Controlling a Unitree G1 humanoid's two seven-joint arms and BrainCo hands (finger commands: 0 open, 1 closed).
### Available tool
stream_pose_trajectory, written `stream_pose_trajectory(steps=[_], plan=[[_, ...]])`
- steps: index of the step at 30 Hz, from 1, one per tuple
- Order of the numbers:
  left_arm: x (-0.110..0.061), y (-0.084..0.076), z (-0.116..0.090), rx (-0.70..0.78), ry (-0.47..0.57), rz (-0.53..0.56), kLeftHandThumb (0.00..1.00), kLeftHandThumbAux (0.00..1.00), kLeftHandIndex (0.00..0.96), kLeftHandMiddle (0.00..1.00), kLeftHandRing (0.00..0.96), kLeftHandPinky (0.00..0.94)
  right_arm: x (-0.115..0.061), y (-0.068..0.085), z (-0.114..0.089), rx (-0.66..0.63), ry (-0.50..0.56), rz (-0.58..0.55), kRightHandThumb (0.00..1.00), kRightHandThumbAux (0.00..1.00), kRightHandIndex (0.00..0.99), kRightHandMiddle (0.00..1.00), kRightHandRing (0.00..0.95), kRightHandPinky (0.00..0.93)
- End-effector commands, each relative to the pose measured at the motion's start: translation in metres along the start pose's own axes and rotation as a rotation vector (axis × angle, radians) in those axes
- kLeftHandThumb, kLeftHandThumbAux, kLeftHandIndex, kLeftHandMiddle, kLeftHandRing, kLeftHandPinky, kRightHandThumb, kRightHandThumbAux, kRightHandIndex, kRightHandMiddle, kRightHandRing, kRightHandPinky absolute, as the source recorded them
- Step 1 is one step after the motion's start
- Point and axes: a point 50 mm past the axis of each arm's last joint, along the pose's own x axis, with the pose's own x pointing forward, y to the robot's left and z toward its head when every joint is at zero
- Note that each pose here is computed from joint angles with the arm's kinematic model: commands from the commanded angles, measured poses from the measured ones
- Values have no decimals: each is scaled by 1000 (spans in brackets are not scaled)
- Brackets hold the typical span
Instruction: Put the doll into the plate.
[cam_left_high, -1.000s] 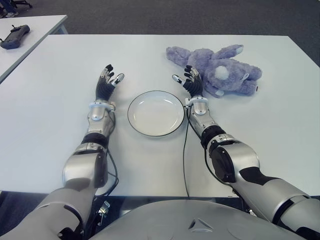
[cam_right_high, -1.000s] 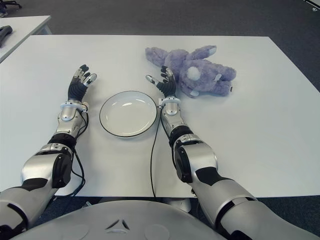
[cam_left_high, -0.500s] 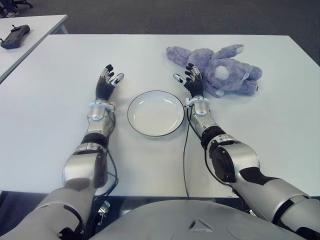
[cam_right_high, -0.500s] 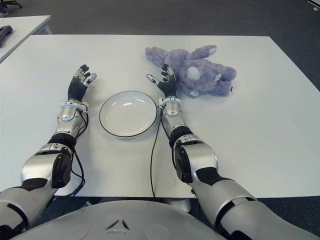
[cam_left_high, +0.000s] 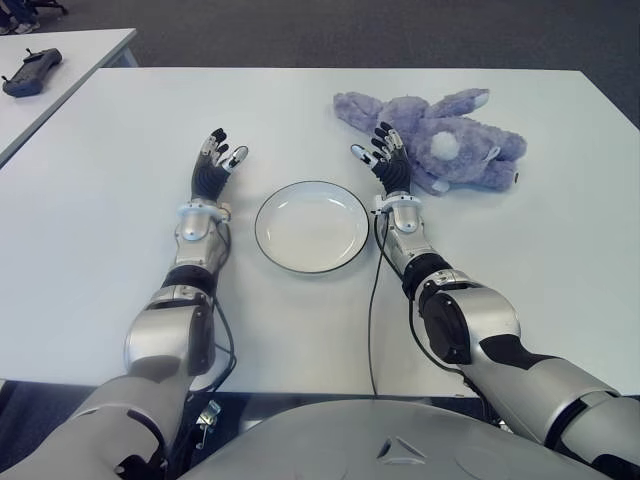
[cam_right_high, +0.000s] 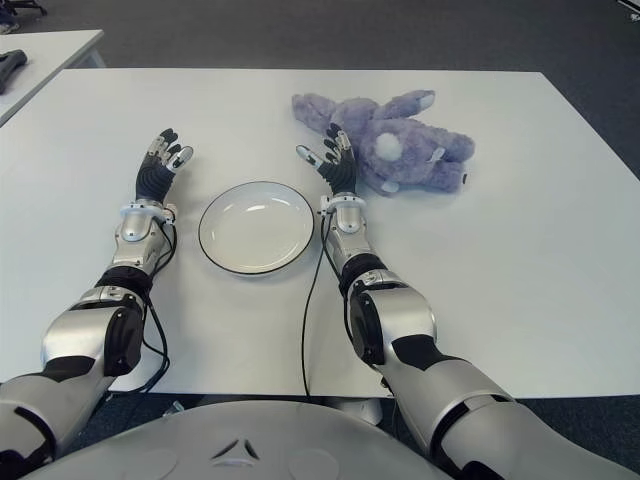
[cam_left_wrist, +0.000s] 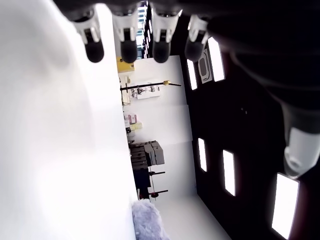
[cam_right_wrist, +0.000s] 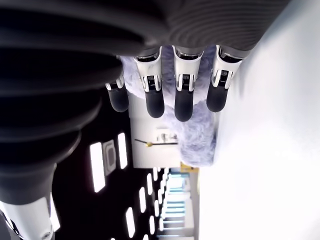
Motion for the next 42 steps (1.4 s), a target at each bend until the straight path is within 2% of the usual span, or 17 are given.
stream_pose_trajectory(steps=[1, 9, 14, 25, 42], plan=[[-107, -35, -118, -27, 515, -68, 0, 507, 0, 0, 0, 0, -39, 65, -21, 253, 48, 68, 0, 711, 80, 111, 105, 108], [-107, -35, -118, -41, 518, -72, 0, 506, 0, 0, 0, 0, -36, 70, -7, 262, -44, 86, 0, 743, 84, 112, 102, 108], [-106, -35, -118, -47, 519, -67, 0, 511, 0, 0, 0, 0, -32, 75, 9, 254, -149, 106, 0, 757, 82, 107, 103, 125], [-106, -36, -117, -55, 513, -72, 0, 515, 0, 0, 0, 0, -22, 70, 41, 221, -365, 116, 8, 744, 67, 106, 114, 141], [-105, -36, -118, -44, 523, -74, 0, 507, 0, 0, 0, 0, -5, 66, 64, 67, -451, 121, 55, 725, 54, 92, 101, 131]])
